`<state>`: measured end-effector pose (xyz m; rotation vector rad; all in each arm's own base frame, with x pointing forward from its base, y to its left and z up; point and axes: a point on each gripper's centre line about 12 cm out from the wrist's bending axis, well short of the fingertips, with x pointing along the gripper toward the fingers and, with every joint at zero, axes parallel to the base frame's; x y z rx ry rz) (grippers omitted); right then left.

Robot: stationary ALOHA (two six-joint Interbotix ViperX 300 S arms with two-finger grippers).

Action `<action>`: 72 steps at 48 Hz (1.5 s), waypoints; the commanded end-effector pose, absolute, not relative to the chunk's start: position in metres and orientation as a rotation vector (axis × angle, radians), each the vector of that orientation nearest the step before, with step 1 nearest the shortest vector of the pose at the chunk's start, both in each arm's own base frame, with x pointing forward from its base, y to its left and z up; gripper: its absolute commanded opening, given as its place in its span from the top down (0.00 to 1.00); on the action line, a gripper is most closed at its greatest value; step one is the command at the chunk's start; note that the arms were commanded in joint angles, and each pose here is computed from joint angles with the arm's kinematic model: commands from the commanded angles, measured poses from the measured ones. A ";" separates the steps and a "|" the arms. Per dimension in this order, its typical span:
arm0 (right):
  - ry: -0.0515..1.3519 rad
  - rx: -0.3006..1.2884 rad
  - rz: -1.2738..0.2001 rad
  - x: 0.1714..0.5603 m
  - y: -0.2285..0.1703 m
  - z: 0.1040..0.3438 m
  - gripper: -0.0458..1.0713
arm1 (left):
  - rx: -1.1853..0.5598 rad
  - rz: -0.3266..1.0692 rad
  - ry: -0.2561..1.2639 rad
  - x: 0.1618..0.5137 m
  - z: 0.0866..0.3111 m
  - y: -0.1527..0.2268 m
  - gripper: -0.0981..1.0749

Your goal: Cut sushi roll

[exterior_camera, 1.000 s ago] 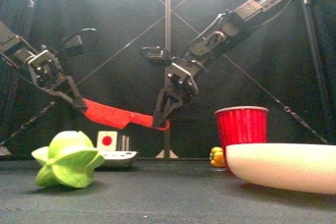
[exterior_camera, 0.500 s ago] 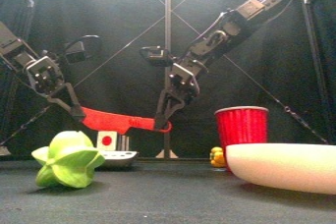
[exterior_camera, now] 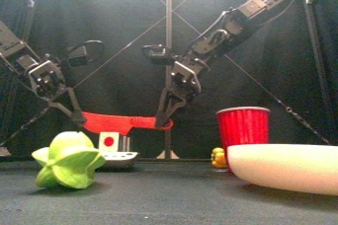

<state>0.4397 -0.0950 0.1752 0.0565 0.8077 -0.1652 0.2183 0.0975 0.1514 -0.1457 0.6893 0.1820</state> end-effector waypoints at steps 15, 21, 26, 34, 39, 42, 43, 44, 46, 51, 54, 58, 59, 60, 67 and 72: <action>0.768 0.064 -0.168 0.443 -0.094 0.186 0.65 | -0.185 0.186 0.749 0.227 0.137 0.104 0.72; 0.788 0.076 -0.168 0.443 -0.094 0.176 0.65 | -0.204 0.179 0.788 0.228 0.126 0.105 0.72; 0.801 0.084 -0.169 0.443 -0.094 0.171 0.65 | -0.213 0.176 0.803 0.230 0.122 0.106 0.72; 0.818 0.091 -0.170 0.443 -0.094 0.163 0.65 | -0.213 0.177 0.803 0.233 0.122 0.108 0.72; 0.821 0.091 -0.169 0.443 -0.094 0.161 0.65 | -0.212 0.176 0.801 0.234 0.122 0.108 0.72; 0.821 0.092 -0.171 0.443 -0.094 0.161 0.65 | -0.208 0.177 0.800 0.234 0.123 0.109 0.72; 0.821 0.093 -0.174 0.443 -0.096 0.161 0.65 | -0.207 0.178 0.799 0.234 0.124 0.109 0.72; 0.820 0.093 -0.175 0.443 -0.096 0.161 0.65 | -0.206 0.179 0.796 0.235 0.124 0.110 0.72; 0.817 0.094 -0.179 0.443 -0.098 0.162 0.65 | -0.202 0.178 0.792 0.236 0.126 0.110 0.72; 0.809 0.098 -0.190 0.443 -0.104 0.165 0.65 | -0.194 0.178 0.781 0.240 0.129 0.112 0.72; 0.805 0.099 -0.196 0.443 -0.106 0.166 0.65 | -0.190 0.180 0.774 0.242 0.132 0.114 0.72; 0.797 0.101 -0.201 0.444 -0.109 0.168 0.65 | -0.186 0.182 0.769 0.243 0.133 0.116 0.72; 0.797 0.099 -0.201 0.444 -0.109 0.168 0.65 | -0.184 0.180 0.767 0.244 0.134 0.116 0.72; 0.797 0.099 -0.201 0.444 -0.109 0.167 0.65 | -0.183 0.182 0.769 0.243 0.134 0.116 0.72; 0.793 0.096 -0.195 0.445 -0.106 0.169 0.65 | -0.191 0.172 0.774 0.242 0.132 0.113 0.72; 0.787 0.094 -0.191 0.445 -0.104 0.173 0.65 | -0.191 0.166 0.762 0.241 0.135 0.111 0.72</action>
